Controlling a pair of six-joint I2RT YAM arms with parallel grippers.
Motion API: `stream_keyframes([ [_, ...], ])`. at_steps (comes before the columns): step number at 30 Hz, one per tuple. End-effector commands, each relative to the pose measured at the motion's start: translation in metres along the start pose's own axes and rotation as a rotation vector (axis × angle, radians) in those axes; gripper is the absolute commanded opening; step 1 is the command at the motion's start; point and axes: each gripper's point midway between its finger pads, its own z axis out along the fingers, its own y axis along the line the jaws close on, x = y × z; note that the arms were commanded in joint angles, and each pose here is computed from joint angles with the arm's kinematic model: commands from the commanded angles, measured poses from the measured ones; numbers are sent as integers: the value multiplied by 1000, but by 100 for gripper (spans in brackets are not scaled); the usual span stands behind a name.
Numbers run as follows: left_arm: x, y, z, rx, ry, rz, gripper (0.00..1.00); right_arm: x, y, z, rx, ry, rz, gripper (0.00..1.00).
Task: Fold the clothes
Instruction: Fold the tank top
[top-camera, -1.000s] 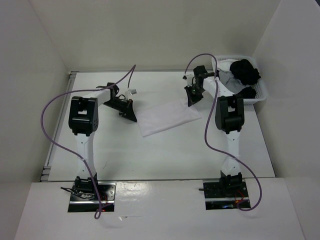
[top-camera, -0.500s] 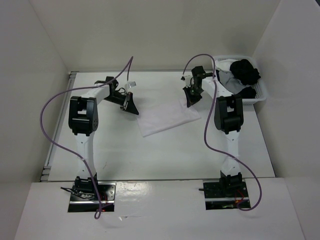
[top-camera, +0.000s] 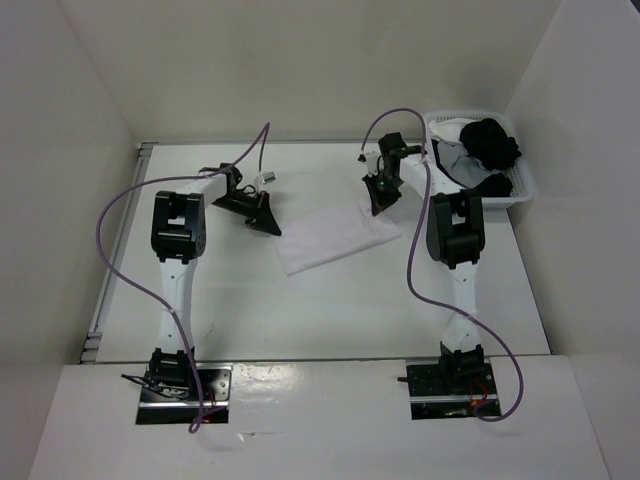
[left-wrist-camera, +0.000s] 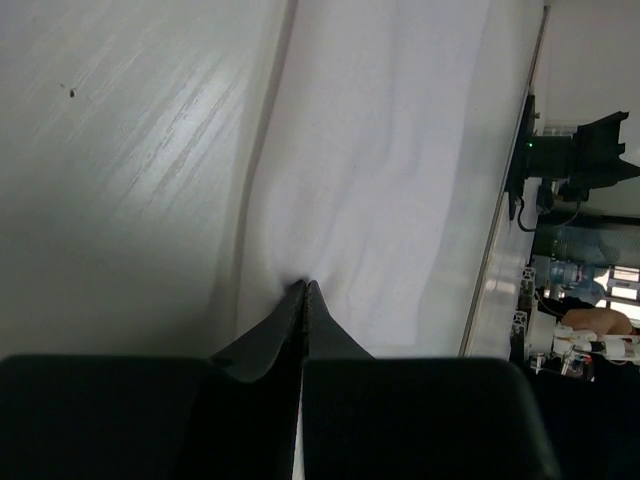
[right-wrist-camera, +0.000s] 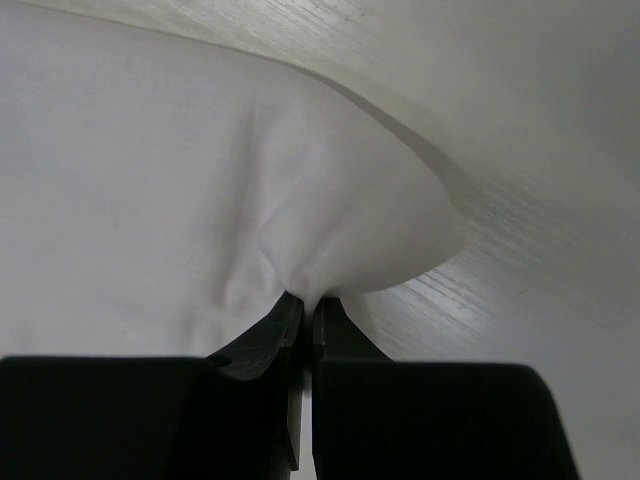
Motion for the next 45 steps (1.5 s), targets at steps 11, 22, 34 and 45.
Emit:
stream_keyframes([
  [11, 12, 0, 7, -31, 46, 42, 0, -33, 51, -71, 95, -82, -114, 0],
  [22, 16, -14, 2, -32, 43, 49, 0, -56, 100, -112, 146, -132, -165, 0],
  [34, 21, -27, 2, -12, 42, 54, 0, -46, 152, -85, 122, -44, -220, 0],
  [45, 19, -37, -1, 3, 31, 64, 0, -26, 182, -47, 103, 25, -269, 0],
])
